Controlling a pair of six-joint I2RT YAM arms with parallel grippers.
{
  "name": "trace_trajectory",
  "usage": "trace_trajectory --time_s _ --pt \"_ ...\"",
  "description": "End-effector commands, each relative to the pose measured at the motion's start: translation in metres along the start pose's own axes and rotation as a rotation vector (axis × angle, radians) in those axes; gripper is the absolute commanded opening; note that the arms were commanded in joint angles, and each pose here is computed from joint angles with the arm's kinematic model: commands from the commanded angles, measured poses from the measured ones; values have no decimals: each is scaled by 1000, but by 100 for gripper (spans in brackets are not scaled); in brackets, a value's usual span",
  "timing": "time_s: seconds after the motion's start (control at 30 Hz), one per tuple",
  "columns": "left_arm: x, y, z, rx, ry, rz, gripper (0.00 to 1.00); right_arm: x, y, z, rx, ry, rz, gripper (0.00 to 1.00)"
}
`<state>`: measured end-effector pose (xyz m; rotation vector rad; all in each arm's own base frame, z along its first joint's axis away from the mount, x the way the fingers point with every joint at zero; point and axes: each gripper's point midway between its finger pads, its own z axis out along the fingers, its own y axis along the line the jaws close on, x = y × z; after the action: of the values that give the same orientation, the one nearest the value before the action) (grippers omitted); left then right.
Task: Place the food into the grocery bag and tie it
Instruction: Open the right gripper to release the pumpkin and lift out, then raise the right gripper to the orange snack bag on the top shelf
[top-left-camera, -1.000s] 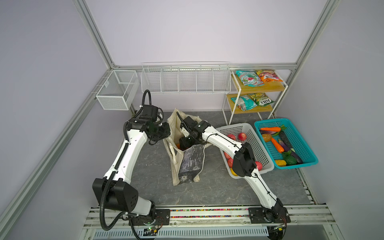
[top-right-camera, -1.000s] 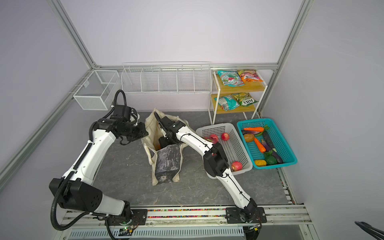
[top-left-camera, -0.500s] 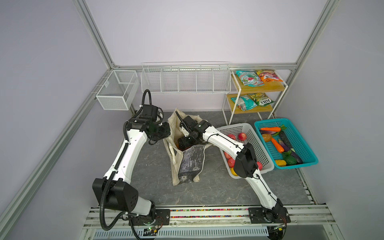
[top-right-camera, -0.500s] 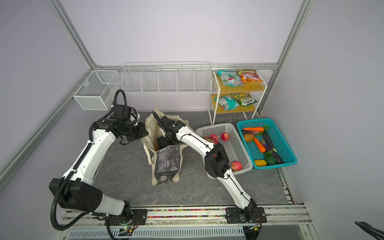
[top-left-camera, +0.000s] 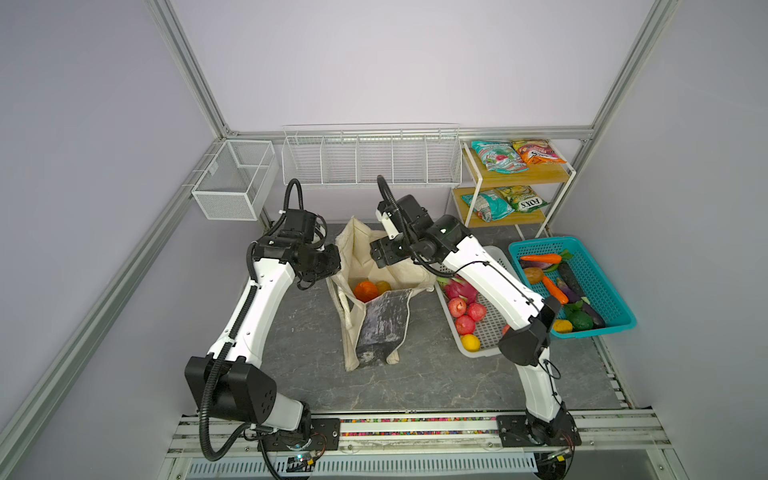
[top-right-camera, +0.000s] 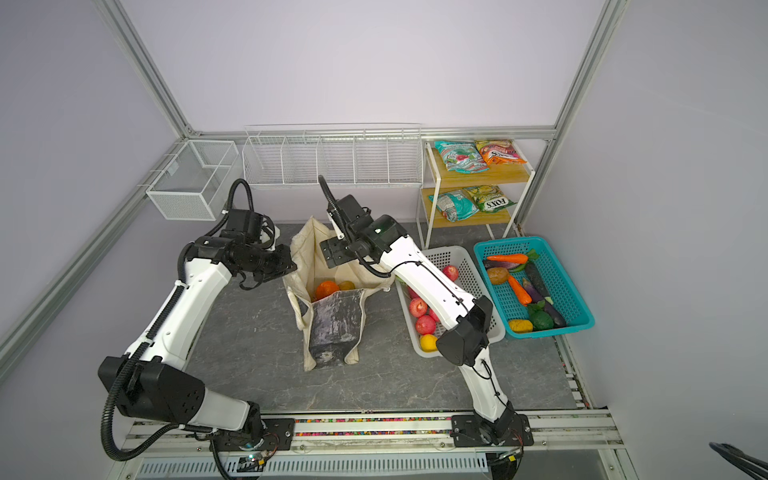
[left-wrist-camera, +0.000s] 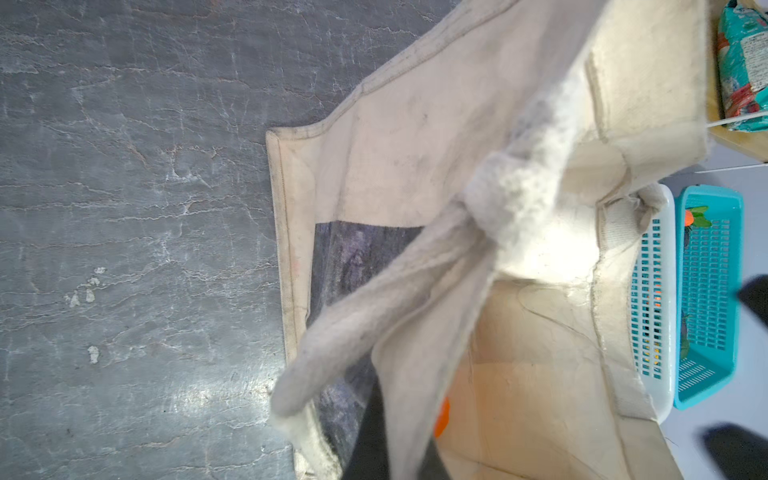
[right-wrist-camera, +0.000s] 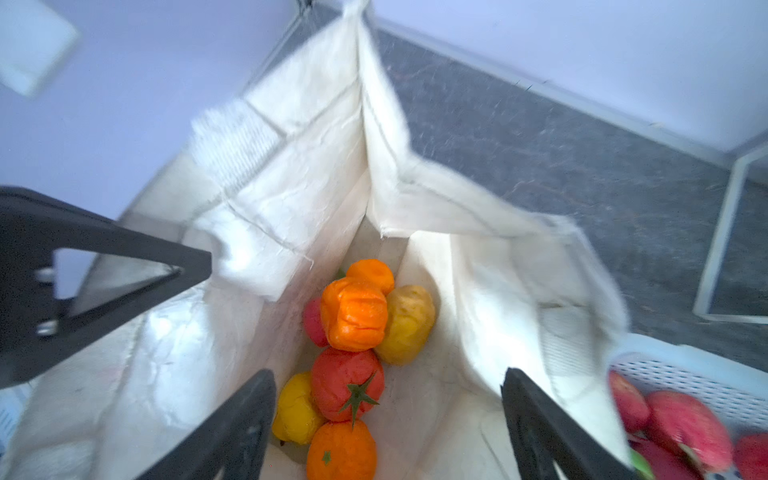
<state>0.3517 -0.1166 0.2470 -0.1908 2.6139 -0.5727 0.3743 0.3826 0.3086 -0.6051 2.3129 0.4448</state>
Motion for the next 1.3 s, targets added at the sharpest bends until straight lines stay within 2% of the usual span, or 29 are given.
trace_trajectory --time_s 0.0,0.3,0.4,0.5,0.63,0.83,1.13,1.27 --pt "-4 -1 -3 8 -24 6 0 -20 -40 -43 85 -73 48 88" --pt "-1 1 -5 0 -27 -1 0 -38 -130 -128 237 -244 175 88" --pt "-1 1 -5 -1 -28 -3 0 -36 -168 -153 347 -316 281 88" --pt "-1 0 -6 -2 -27 -4 0 -35 -193 -170 388 -391 343 88" --pt "-3 -1 -6 -1 -27 -3 0 -35 -218 -188 368 -474 438 88" --pt "-6 -3 -6 -3 -23 3 0 -32 -265 -215 344 -612 653 88" --pt "-13 -7 -6 6 -39 6 0 -35 -338 -248 293 -815 951 100" --pt "-14 -8 -5 7 -42 2 0 -36 -369 -250 243 -876 1079 96"
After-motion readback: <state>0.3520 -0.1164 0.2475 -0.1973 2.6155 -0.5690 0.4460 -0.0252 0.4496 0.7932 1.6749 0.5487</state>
